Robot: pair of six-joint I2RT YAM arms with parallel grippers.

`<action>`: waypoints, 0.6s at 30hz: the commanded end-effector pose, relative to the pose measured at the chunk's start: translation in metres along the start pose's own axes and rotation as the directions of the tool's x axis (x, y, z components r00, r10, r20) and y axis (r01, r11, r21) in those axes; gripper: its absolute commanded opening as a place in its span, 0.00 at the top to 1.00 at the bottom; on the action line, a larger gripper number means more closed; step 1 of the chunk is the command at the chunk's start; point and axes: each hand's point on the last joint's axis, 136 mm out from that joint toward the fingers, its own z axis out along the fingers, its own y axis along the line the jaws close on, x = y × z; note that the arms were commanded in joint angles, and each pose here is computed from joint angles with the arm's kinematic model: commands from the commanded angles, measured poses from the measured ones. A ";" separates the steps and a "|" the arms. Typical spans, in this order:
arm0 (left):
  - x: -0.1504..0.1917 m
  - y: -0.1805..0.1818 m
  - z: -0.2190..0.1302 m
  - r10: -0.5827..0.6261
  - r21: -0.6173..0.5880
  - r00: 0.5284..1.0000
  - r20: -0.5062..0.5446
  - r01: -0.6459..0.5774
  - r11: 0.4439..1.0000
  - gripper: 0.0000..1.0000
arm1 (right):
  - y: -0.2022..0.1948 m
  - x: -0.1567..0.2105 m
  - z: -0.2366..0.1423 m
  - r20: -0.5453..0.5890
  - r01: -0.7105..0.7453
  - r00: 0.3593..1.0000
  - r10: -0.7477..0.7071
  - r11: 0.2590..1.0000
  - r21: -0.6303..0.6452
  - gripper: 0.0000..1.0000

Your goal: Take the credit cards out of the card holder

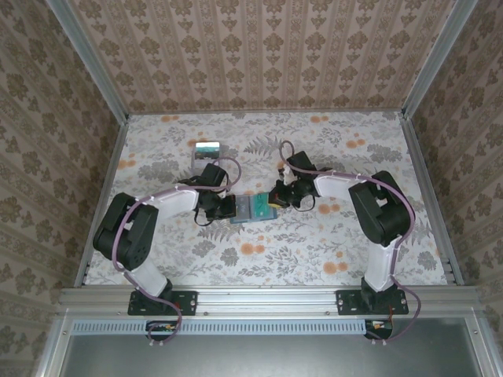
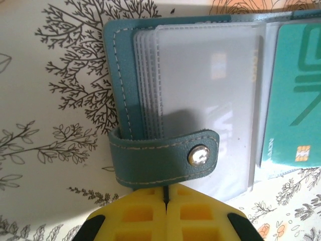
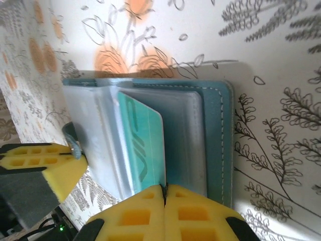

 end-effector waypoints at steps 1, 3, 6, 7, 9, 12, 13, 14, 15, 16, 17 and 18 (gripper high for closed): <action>-0.010 -0.014 -0.024 0.015 0.036 0.999 0.045 -0.016 0.999 0.95 | 0.009 -0.003 -0.021 0.034 0.048 0.998 -0.048 0.999 0.007 1.00; -0.018 -0.023 -0.036 0.008 0.063 0.997 0.081 -0.013 0.998 0.90 | 0.019 -0.007 -0.030 0.053 0.071 0.996 -0.070 0.997 -0.014 1.00; -0.033 -0.035 -0.057 -0.034 0.124 0.987 0.155 0.015 0.992 0.60 | 0.037 -0.013 -0.044 0.086 0.104 0.991 -0.099 0.993 -0.053 1.00; -0.038 -0.041 -0.062 -0.050 0.166 0.983 0.177 0.020 0.986 0.56 | 0.042 -0.014 -0.049 0.097 0.114 0.990 -0.107 0.991 -0.064 1.00; -0.049 -0.052 -0.074 -0.092 0.242 0.971 0.219 0.037 0.970 0.53 | 0.056 -0.017 -0.059 0.118 0.141 0.984 -0.130 0.986 -0.092 1.00; -0.059 -0.062 -0.087 -0.154 0.332 0.960 0.232 0.071 0.940 0.53 | 0.074 -0.022 -0.074 0.150 0.174 0.977 -0.153 0.976 -0.134 1.00; -0.068 -0.057 -0.093 -0.194 0.364 0.951 0.240 0.097 0.926 0.54 | 0.081 -0.024 -0.079 0.162 0.185 0.974 -0.161 0.971 -0.150 1.00; -0.072 -0.060 -0.097 -0.214 0.405 0.948 0.234 0.105 0.908 0.56 | 0.088 -0.025 -0.084 0.174 0.198 0.970 -0.168 0.965 -0.171 1.00; -0.076 -0.065 -0.102 -0.226 0.445 0.947 0.228 0.105 0.889 0.58 | 0.096 -0.027 -0.090 0.186 0.209 0.967 -0.173 0.959 -0.194 1.00; -0.079 -0.070 -0.106 -0.231 0.478 0.947 0.224 0.100 0.872 0.60 | 0.104 -0.028 -0.096 0.195 0.219 0.965 -0.177 0.951 -0.219 1.00; -0.081 -0.074 -0.109 -0.235 0.500 0.947 0.220 0.098 0.861 0.62 | 0.111 -0.029 -0.100 0.200 0.230 0.963 -0.183 0.942 -0.246 1.00; -0.084 -0.078 -0.113 -0.235 0.518 0.946 0.223 0.089 0.851 0.65 | 0.120 -0.030 -0.104 0.206 0.240 0.961 -0.186 0.931 -0.275 1.00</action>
